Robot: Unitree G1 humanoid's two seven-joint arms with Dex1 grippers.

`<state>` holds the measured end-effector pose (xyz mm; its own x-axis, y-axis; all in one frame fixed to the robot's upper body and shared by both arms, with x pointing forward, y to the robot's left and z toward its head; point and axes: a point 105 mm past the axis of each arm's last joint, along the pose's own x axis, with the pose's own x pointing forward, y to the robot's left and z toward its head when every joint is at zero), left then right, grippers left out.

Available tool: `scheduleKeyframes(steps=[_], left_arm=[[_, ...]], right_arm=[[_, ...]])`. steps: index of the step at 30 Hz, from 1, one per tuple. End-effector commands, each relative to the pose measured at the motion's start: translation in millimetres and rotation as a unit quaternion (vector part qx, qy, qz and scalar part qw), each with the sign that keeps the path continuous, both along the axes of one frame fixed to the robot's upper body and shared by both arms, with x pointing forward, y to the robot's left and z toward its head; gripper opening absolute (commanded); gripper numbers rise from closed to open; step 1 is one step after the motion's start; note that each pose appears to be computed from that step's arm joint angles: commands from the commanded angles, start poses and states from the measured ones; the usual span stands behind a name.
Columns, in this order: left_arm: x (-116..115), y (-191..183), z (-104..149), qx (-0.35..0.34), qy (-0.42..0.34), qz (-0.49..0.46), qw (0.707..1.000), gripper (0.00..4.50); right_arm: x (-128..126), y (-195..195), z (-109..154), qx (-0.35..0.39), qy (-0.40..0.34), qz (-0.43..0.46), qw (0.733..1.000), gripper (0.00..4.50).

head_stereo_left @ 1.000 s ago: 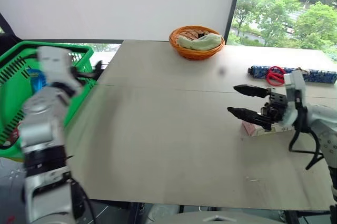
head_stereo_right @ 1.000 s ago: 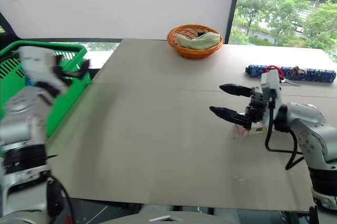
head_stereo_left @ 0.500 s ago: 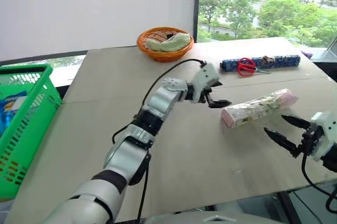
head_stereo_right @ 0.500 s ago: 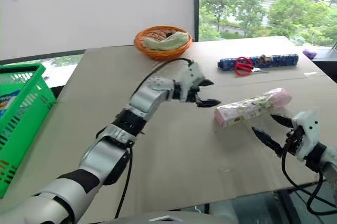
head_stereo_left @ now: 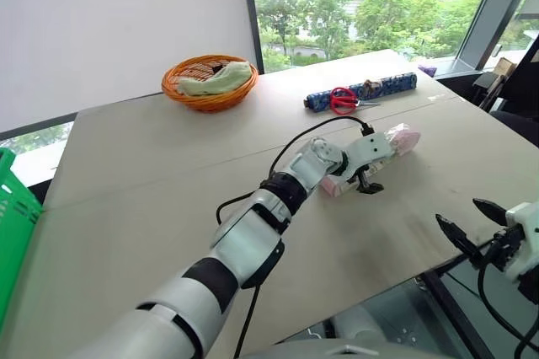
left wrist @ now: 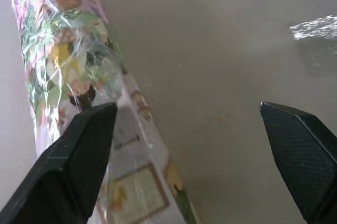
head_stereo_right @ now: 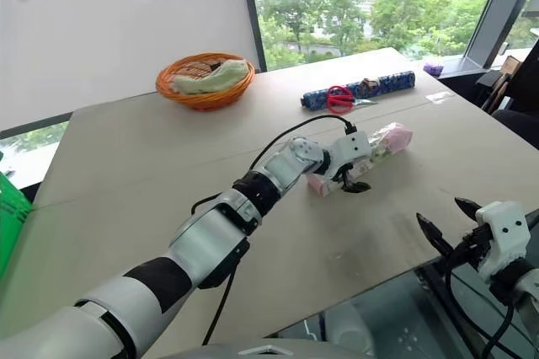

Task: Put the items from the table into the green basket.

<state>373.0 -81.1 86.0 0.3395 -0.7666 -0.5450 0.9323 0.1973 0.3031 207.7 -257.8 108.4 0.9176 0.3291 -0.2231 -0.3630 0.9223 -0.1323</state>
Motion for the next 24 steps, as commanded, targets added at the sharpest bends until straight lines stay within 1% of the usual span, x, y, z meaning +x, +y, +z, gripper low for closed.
scheduleKeyframes(steps=[1,4,8,10,13,18,21,24], left_arm=[[11.9,-6.0,24.7,-0.032,-0.062,0.014,0.997,4.49],[14.0,-8.8,31.6,-0.053,-0.078,0.023,0.995,4.49],[20.8,-0.1,26.0,-0.048,-0.089,0.06,0.993,4.49],[23.5,3.9,22.9,-0.04,-0.09,0.071,0.993,4.49],[28.9,15.9,12.6,-0.01,-0.091,0.094,0.991,4.49],[33.2,27.8,2.1,0.021,-0.09,0.112,0.989,4.49],[35.5,32.1,-0.2,0.027,-0.091,0.121,0.988,4.49],[35.9,37.1,-6.6,0.037,-0.082,0.131,0.987,4.49]], right_arm=[[2.3,2.8,17.8,-0.007,-0.041,-0.001,0.999,4.5],[2.7,4.9,15.9,-0.007,-0.041,0.004,0.999,4.5],[10.5,8.7,20.6,-0.002,-0.049,0.02,0.999,4.5],[11.8,9.6,19.8,-0.001,-0.044,0.027,0.999,4.5],[12.9,8.7,15.8,-0.009,-0.032,0.036,0.999,4.5],[15.0,8.6,16.6,-0.007,-0.035,0.041,0.999,4.5],[16.5,10.6,20.4,-0.002,-0.046,0.045,0.998,4.5],[15.7,19.0,30.0,0.016,-0.07,0.065,0.995,4.5]])
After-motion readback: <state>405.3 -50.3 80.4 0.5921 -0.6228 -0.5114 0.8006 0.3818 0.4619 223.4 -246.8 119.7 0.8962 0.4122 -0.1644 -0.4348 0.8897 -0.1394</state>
